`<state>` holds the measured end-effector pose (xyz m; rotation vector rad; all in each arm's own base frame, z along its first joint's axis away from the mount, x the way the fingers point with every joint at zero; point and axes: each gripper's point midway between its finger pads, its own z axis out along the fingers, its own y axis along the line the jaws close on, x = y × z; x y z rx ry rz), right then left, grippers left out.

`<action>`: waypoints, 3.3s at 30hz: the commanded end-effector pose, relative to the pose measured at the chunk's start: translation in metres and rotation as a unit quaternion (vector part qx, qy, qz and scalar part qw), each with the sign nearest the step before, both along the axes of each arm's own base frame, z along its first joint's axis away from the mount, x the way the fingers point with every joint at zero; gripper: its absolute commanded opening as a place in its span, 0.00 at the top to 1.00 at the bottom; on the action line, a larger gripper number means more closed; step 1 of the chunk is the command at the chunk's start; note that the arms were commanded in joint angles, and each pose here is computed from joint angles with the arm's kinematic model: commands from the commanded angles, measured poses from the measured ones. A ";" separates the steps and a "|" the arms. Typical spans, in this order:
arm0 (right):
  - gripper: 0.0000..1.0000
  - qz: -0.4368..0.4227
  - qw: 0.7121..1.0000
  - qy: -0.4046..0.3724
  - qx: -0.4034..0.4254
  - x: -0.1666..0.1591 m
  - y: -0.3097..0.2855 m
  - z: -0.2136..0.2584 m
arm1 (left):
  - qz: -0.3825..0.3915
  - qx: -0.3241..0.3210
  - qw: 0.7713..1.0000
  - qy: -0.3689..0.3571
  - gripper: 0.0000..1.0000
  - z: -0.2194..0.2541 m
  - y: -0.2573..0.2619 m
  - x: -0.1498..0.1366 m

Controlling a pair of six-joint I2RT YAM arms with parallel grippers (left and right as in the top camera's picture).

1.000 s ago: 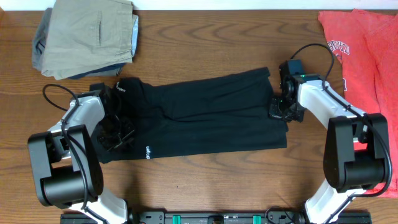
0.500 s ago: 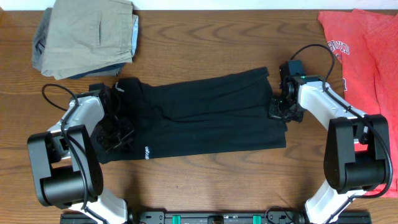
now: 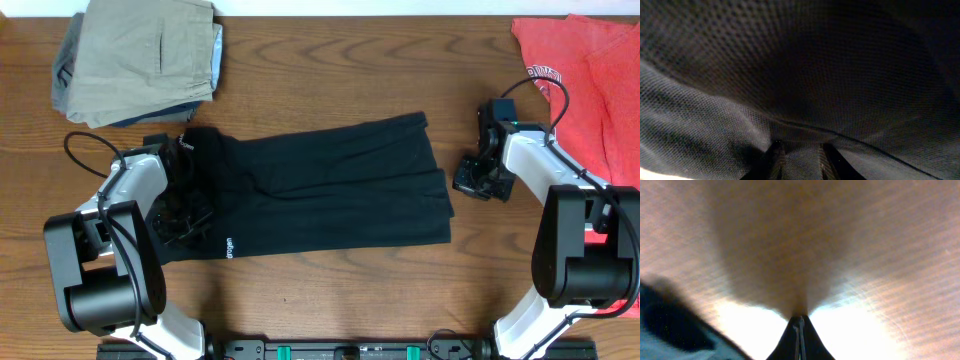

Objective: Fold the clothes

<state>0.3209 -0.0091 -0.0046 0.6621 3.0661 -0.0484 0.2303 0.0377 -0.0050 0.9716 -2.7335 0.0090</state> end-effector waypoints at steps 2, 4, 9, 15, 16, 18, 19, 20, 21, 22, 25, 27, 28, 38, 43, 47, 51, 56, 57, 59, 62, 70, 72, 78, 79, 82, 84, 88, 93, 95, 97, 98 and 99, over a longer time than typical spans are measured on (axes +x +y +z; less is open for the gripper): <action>0.99 -0.014 1.000 -0.014 -0.003 0.010 -0.001 0.016 | -0.007 0.054 0.998 0.016 0.75 0.001 0.021 -0.010; 0.99 -0.010 0.999 -0.028 0.016 0.015 0.006 0.028 | -0.006 0.057 0.998 0.003 0.75 0.006 0.022 -0.007; 0.99 0.104 0.984 -0.064 0.128 0.018 0.061 0.054 | -0.004 0.056 0.998 -0.016 0.74 0.013 0.021 -0.002; 0.98 0.188 0.971 -0.036 0.145 -0.004 0.102 0.046 | -0.004 0.056 0.998 -0.016 0.74 0.013 0.021 -0.002; 0.98 0.197 0.969 -0.034 0.145 -0.007 0.107 0.044 | -0.004 0.056 0.998 -0.016 0.74 0.013 0.021 -0.002; 0.97 0.204 0.968 -0.033 0.144 -0.010 0.117 0.040 | -0.003 0.056 0.998 -0.016 0.74 0.013 0.021 -0.002; 0.96 0.203 0.968 -0.034 0.144 -0.010 0.120 0.040 | -0.003 0.056 0.998 -0.016 0.74 0.013 0.021 -0.002; 0.96 0.203 0.968 -0.037 0.144 -0.009 0.124 0.038 | -0.002 0.056 0.998 -0.016 0.74 0.013 0.021 -0.002; 0.96 0.200 0.968 -0.040 0.145 -0.009 0.128 0.037 | -0.002 0.056 0.998 -0.016 0.74 0.013 0.021 -0.002; 0.95 0.197 0.969 -0.042 0.146 -0.009 0.131 0.035 | -0.002 0.056 0.998 -0.016 0.74 0.013 0.021 -0.003; 0.96 0.190 0.970 -0.042 0.147 -0.009 0.138 0.029 | -0.002 0.056 0.998 -0.016 0.74 0.013 0.021 -0.002; 0.96 0.189 0.970 -0.039 0.147 -0.010 0.141 0.025 | -0.002 0.056 0.998 -0.016 0.74 0.013 0.021 -0.002; 0.96 0.188 0.970 -0.036 0.148 -0.011 0.141 0.023 | -0.002 0.056 0.998 -0.016 0.74 0.013 0.021 -0.002; 0.99 0.160 0.981 -0.012 0.111 -0.009 0.130 -0.005 | -0.002 0.056 0.998 -0.018 0.74 0.013 0.021 -0.002; 0.97 0.146 0.988 -0.007 0.049 -0.006 0.108 -0.015 | -0.002 0.056 0.998 -0.018 0.74 0.013 0.021 -0.002; 0.99 0.132 0.990 0.011 0.044 -0.009 0.105 -0.030 | -0.002 0.056 0.998 -0.018 0.74 0.013 0.021 -0.002; 0.99 0.108 0.993 0.041 0.038 -0.017 0.101 -0.051 | -0.002 0.056 0.998 -0.017 0.73 0.013 0.021 -0.002; 0.99 0.056 0.996 0.070 0.024 -0.027 0.086 -0.056 | -0.003 0.055 0.998 -0.013 0.67 0.013 0.020 -0.004; 0.99 0.045 0.996 0.072 0.015 -0.028 0.080 -0.054 | -0.002 0.055 0.998 -0.012 0.67 0.014 0.020 -0.004; 0.99 0.024 0.997 0.077 -0.008 -0.030 0.067 -0.050 | -0.002 0.055 0.998 -0.011 0.67 0.014 0.020 -0.005; 0.99 0.005 0.996 0.081 -0.029 -0.033 0.049 -0.042 | -0.001 0.053 0.998 -0.013 0.67 0.016 0.019 -0.006; 0.99 -0.041 0.996 0.074 -0.026 -0.032 0.021 -0.024 | -0.028 0.035 0.998 -0.050 0.68 0.036 -0.004 0.001; 0.99 -0.043 0.996 0.072 -0.026 -0.032 0.020 -0.019 | -0.035 0.037 0.997 -0.057 0.68 0.041 -0.011 0.002; 0.99 -0.042 0.998 0.042 -0.023 -0.029 0.021 0.007 | -0.064 0.040 0.992 -0.104 0.68 0.061 -0.036 0.009; 0.99 -0.042 0.998 0.032 -0.022 -0.027 0.021 0.014 | -0.066 0.041 0.990 -0.116 0.68 0.065 -0.039 0.012; 0.99 -0.043 0.999 -0.007 -0.018 -0.020 0.021 0.036 | -0.069 0.042 0.983 -0.162 0.65 0.080 -0.046 0.024; 0.94 -0.039 0.999 -0.033 -0.014 -0.016 0.022 0.050 | -0.067 0.039 0.976 -0.203 0.40 0.091 -0.050 0.036; 0.35 0.001 0.997 -0.071 0.002 -0.010 0.027 0.071 | -0.068 -0.018 0.956 -0.285 0.25 0.110 -0.072 0.067; 0.25 0.032 0.996 -0.078 0.035 -0.010 0.039 0.076 | -0.059 -0.032 0.934 -0.352 0.20 0.116 -0.079 0.107; 0.25 0.045 0.995 -0.077 0.046 -0.010 0.044 0.077 | -0.059 -0.031 0.928 -0.368 0.19 0.113 -0.079 0.122; 0.25 0.061 0.994 -0.076 0.054 -0.011 0.048 0.077 | -0.057 -0.027 0.923 -0.379 0.18 0.108 -0.075 0.137; 0.25 0.067 0.994 -0.074 0.054 -0.012 0.050 0.077 | -0.060 -0.023 0.922 -0.383 0.17 0.104 -0.070 0.145; 0.25 0.072 0.993 -0.072 0.054 -0.013 0.050 0.076 | -0.063 -0.019 0.920 -0.385 0.17 0.101 -0.065 0.151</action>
